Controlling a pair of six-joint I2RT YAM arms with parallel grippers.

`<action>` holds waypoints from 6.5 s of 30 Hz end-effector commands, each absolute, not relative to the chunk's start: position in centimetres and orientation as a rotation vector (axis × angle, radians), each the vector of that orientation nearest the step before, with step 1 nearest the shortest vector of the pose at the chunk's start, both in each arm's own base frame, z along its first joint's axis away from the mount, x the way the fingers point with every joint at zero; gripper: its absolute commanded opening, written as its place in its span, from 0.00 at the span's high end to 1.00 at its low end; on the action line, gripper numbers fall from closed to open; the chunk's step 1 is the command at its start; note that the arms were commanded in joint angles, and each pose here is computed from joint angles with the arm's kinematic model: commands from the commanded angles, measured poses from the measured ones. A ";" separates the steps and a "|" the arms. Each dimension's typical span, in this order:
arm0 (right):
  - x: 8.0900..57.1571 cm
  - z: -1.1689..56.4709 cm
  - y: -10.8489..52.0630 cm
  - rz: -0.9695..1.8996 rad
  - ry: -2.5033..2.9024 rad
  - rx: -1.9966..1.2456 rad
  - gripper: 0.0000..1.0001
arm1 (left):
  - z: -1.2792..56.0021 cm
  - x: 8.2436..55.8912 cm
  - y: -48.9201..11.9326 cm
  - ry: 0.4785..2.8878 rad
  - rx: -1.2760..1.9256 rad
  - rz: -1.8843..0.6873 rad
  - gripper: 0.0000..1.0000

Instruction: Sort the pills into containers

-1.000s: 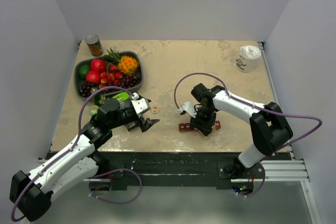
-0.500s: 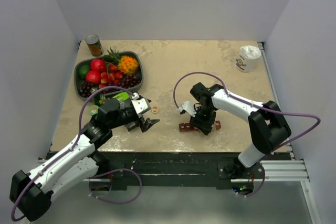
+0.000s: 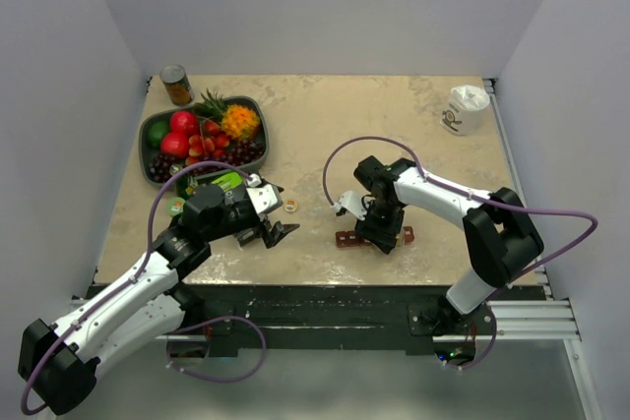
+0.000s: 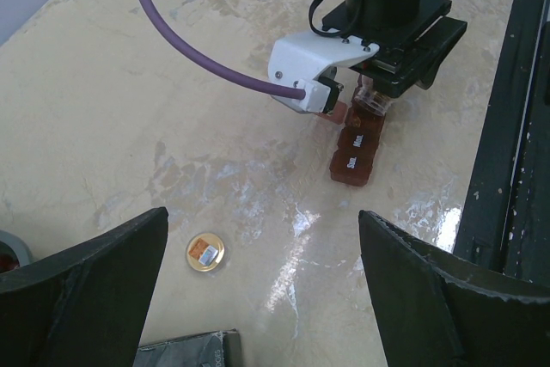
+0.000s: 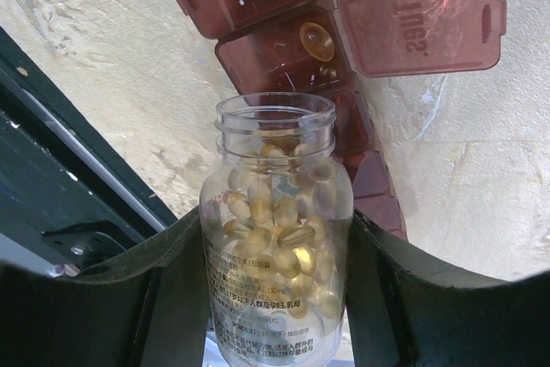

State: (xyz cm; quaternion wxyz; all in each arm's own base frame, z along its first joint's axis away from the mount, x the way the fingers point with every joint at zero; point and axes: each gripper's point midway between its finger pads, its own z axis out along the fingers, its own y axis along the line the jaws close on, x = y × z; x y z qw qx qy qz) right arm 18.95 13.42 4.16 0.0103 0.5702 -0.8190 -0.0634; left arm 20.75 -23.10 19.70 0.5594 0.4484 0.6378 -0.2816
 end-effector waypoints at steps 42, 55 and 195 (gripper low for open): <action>19.5 4.8 14.2 -0.078 -2.517 1.851 0.88 | 20.9 20.5 -23.7 1.439 1.086 -0.671 0.04; 19.4 4.8 14.4 -0.101 -2.502 1.851 0.87 | 20.9 20.5 -23.7 1.440 1.086 -0.673 0.04; 28.6 26.8 20.8 -1.751 -3.196 2.276 0.87 | 6.8 31.1 -22.2 2.469 0.472 -0.179 0.22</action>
